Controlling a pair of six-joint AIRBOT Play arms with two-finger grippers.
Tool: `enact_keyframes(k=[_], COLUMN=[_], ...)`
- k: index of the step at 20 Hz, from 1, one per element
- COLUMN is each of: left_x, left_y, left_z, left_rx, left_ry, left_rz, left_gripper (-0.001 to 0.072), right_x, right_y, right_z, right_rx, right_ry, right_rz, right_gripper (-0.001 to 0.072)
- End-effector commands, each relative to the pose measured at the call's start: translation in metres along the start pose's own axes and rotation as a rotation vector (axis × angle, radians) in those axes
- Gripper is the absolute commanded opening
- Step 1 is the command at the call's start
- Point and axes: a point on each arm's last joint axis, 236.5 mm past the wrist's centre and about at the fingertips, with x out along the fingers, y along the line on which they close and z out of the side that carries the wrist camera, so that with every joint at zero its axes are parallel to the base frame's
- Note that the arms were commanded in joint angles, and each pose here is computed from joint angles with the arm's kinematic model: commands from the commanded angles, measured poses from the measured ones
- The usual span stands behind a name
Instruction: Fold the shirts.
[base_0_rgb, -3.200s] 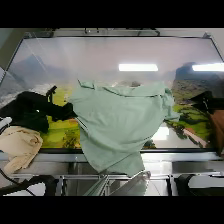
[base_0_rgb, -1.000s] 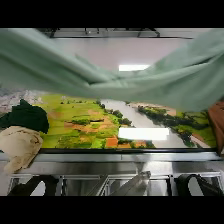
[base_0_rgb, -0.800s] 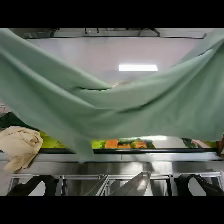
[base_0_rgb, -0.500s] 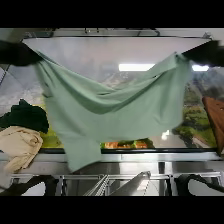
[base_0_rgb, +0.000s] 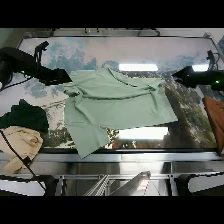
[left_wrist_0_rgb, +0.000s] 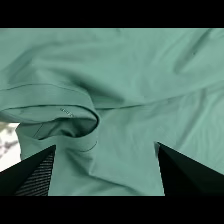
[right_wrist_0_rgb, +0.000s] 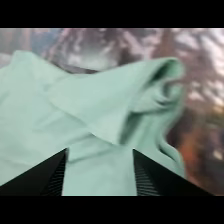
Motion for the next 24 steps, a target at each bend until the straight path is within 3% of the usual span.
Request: enact_keyframes(k=[1, 3, 8, 18, 20, 21, 23, 24], left_x=[-0.037, -0.055, -0.074, -0.051, -0.04, -0.034, -0.021, -0.014], left_y=[0.005, 0.009, 0.022, 0.056, 0.055, 0.052, 0.045, 0.041], left_z=[-0.021, -0.044, -0.11, -0.193, -0.202, -0.206, -0.213, -0.215], left_rx=[-0.035, -0.079, -0.19, -0.409, -0.422, -0.421, -0.409, -0.398], left_ry=[0.085, 0.121, 0.132, 0.128, 0.143, 0.154, 0.178, 0.186], left_rz=[-0.029, -0.038, -0.034, -0.02, -0.025, -0.026, -0.031, -0.028], left_gripper=[0.0709, 0.0709, 0.0708, 0.0708, 0.0691, 0.0691, 0.0691, 0.0691], right_x=[-0.052, -0.07, -0.063, 0.012, 0.024, 0.027, 0.027, 0.026], right_y=[-0.058, -0.088, -0.113, -0.07, -0.057, -0.052, -0.048, -0.047], right_z=[-0.039, -0.082, -0.146, -0.197, -0.202, -0.202, -0.199, -0.198], right_rx=[0.064, 0.127, 0.172, 0.133, 0.11, 0.104, 0.114, 0.111], right_ry=[0.159, 0.29, 0.398, 0.544, 0.565, 0.561, 0.549, 0.547], right_rz=[-0.146, -0.204, -0.173, -0.021, 0.005, 0.019, 0.032, 0.033], right_gripper=[0.0521, 0.0522, 0.052, 0.0485, 0.0334, 0.0294, 0.002, 0.0016])
